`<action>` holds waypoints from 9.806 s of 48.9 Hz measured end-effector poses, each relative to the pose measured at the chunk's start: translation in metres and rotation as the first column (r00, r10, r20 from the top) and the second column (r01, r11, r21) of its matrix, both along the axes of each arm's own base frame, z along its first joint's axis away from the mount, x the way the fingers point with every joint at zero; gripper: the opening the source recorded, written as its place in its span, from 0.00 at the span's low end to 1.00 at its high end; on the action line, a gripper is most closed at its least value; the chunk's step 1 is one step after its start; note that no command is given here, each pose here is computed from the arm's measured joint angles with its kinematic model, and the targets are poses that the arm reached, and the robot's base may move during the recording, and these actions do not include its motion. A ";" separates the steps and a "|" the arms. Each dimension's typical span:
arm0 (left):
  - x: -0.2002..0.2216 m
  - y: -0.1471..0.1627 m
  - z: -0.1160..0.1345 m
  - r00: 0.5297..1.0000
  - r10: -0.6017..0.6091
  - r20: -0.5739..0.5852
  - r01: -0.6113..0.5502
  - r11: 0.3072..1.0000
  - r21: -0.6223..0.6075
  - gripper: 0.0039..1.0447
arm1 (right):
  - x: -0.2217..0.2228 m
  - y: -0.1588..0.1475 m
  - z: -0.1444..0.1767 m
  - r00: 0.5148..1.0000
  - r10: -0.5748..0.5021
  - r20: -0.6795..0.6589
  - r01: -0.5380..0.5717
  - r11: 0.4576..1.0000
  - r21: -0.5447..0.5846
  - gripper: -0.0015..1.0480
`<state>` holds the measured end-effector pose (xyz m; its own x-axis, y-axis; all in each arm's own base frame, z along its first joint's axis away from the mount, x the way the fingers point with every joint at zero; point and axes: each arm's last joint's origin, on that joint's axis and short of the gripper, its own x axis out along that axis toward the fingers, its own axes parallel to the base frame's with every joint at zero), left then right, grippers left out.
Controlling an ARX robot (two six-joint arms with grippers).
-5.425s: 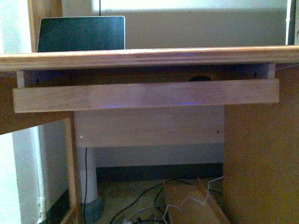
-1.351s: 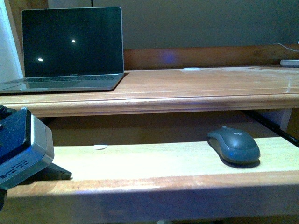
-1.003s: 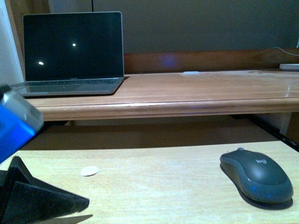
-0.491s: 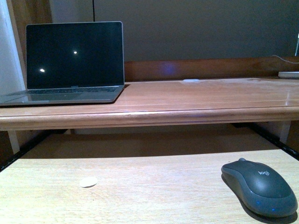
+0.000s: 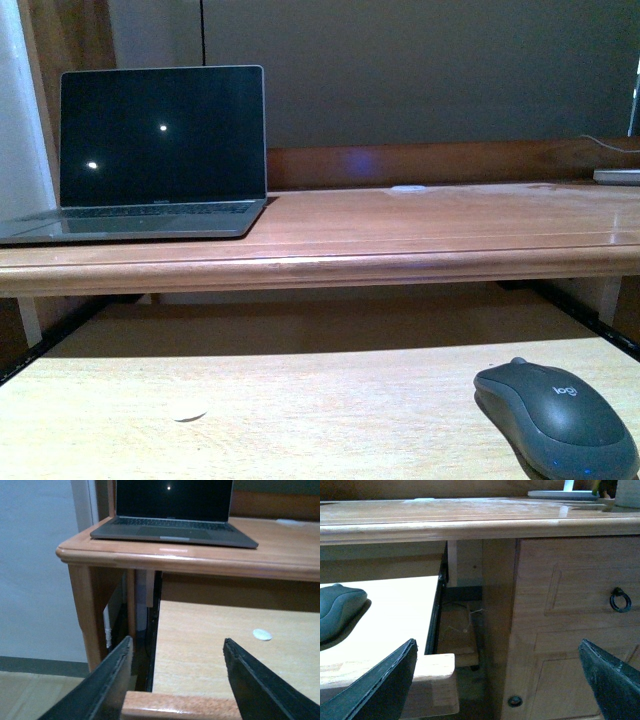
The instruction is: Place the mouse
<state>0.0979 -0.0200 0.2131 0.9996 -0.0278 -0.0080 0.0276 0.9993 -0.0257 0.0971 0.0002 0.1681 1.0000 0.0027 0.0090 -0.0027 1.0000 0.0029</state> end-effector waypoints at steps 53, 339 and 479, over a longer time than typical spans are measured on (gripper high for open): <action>0.000 0.020 -0.047 1.000 0.024 0.008 -0.024 1.000 0.015 0.02 | 0.000 0.000 0.000 1.000 0.000 0.000 0.000 1.000 0.000 0.93; -0.001 0.020 -0.047 1.000 0.022 0.009 -0.022 1.000 0.017 0.93 | 0.004 -0.003 0.025 0.411 0.866 -0.286 -0.815 0.489 0.310 0.93; -0.001 0.020 -0.047 1.000 0.022 0.009 -0.023 1.000 0.017 0.93 | 0.016 0.038 0.053 1.000 0.016 -0.003 -0.016 0.998 0.068 0.55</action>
